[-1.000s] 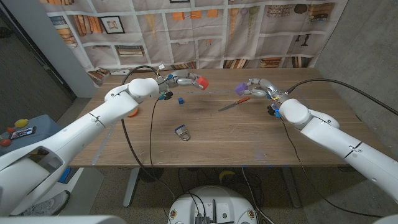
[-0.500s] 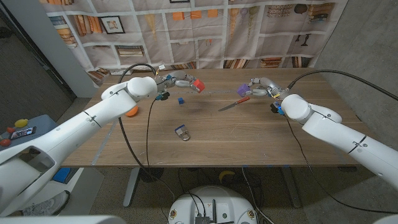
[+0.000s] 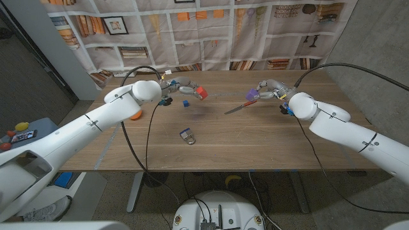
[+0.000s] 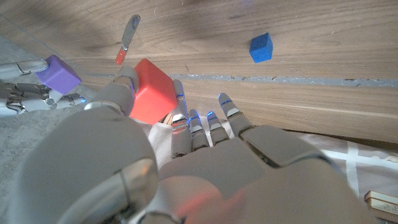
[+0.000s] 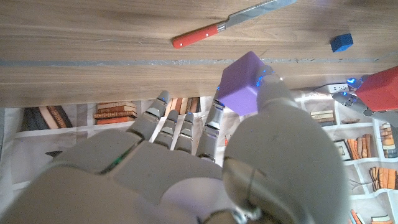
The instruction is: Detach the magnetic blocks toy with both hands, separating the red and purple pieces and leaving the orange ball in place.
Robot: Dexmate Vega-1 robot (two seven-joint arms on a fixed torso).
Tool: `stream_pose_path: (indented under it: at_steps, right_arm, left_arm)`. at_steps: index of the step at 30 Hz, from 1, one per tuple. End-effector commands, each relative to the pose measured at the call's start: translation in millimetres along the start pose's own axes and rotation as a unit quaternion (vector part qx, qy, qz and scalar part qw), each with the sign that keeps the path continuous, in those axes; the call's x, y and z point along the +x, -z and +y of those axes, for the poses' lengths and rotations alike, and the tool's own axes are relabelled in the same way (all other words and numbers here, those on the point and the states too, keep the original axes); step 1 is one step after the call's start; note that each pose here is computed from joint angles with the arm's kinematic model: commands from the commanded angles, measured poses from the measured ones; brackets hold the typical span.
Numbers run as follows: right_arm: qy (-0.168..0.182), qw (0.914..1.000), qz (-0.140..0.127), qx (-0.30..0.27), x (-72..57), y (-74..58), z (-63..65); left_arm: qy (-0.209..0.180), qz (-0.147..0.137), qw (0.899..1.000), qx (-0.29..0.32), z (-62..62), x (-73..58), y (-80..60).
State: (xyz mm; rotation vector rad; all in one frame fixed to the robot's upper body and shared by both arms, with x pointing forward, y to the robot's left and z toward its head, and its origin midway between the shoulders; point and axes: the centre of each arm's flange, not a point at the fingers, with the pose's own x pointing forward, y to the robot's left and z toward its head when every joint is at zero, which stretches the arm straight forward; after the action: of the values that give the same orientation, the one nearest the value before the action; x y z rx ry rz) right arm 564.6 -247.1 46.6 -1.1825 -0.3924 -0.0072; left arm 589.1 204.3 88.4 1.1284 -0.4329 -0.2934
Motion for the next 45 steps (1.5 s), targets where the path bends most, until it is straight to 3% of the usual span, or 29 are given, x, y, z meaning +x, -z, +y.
stream_pose_path:
  at_steps: [1, 18, 33, 45]
  right_arm:
    - [-0.022, 0.9979, 0.024, -0.055, 2.2, -5.8, 0.4]
    - [-0.054, 0.9915, 0.033, -0.114, 10.0, -14.0, 18.5]
    - [-0.07, 0.9891, 0.035, -0.125, 11.4, -14.4, 32.5]
    - [-0.067, 0.984, 0.046, -0.159, 9.0, -19.2, 41.3]
  left_arm:
    - [0.007, 0.026, 0.999, 0.027, -5.6, -0.9, 2.0]
    - [0.004, 0.047, 0.997, 0.063, -19.8, 0.4, 2.8]
    - [0.01, 0.07, 0.992, 0.1, -34.9, 3.7, -1.1]
    - [0.015, 0.082, 0.987, 0.137, -44.7, 6.7, -6.3]
